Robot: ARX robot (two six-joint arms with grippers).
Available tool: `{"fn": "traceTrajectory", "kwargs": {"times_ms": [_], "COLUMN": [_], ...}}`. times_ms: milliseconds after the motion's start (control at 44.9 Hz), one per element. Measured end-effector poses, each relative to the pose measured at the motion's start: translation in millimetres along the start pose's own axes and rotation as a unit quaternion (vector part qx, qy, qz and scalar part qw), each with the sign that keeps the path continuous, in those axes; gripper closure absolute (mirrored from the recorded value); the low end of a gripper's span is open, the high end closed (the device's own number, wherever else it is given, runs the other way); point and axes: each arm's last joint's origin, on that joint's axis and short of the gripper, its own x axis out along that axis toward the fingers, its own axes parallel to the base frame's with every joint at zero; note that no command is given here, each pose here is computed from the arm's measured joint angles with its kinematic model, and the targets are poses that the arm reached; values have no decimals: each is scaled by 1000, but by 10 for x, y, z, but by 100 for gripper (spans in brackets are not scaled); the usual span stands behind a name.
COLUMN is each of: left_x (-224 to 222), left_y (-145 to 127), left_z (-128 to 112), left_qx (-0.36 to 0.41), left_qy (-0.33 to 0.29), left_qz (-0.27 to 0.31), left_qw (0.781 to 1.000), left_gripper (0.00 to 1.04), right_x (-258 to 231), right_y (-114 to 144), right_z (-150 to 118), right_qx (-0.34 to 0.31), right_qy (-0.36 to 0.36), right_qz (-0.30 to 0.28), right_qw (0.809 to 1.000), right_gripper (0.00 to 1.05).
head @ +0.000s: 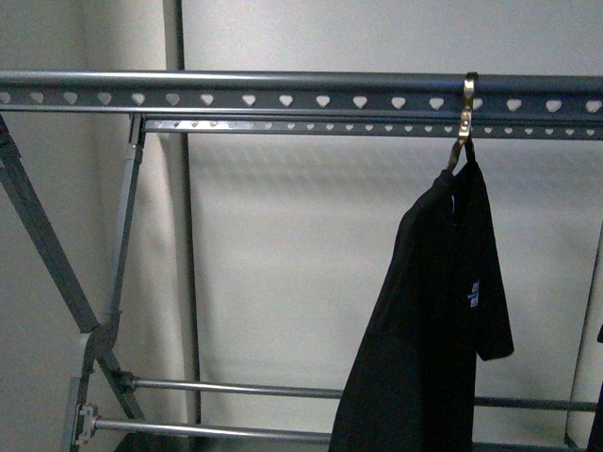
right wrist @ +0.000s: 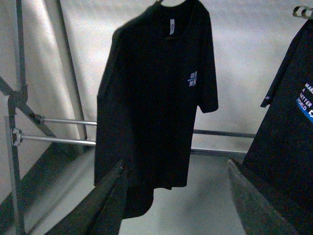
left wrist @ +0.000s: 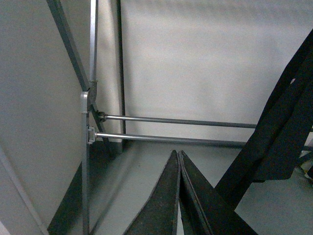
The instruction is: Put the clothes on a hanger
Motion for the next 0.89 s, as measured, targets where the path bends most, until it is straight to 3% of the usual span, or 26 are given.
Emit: {"fn": "traceTrajectory", "kwargs": {"times_ms": [245, 579, 891], "left_x": [-1, -1, -2], "left_y": [0, 0, 0], "left_z": [-1, 0, -1], "left_qx": [0, 0, 0], "left_qy": [0, 0, 0], "left_qz": [0, 0, 0], "left_qw": [1000, 1000, 1000], "left_gripper": [101, 101, 101], "right_x": [-16, -17, -12], "right_y": [-269, -433, -494], "right_z": [-150, -278, -431], "right_qx": [17, 17, 18], "right_qy": [-17, -19, -17], "right_qz": [-8, 7, -14], "right_qw": [1000, 1000, 1000], "right_gripper": [102, 102, 102]}}
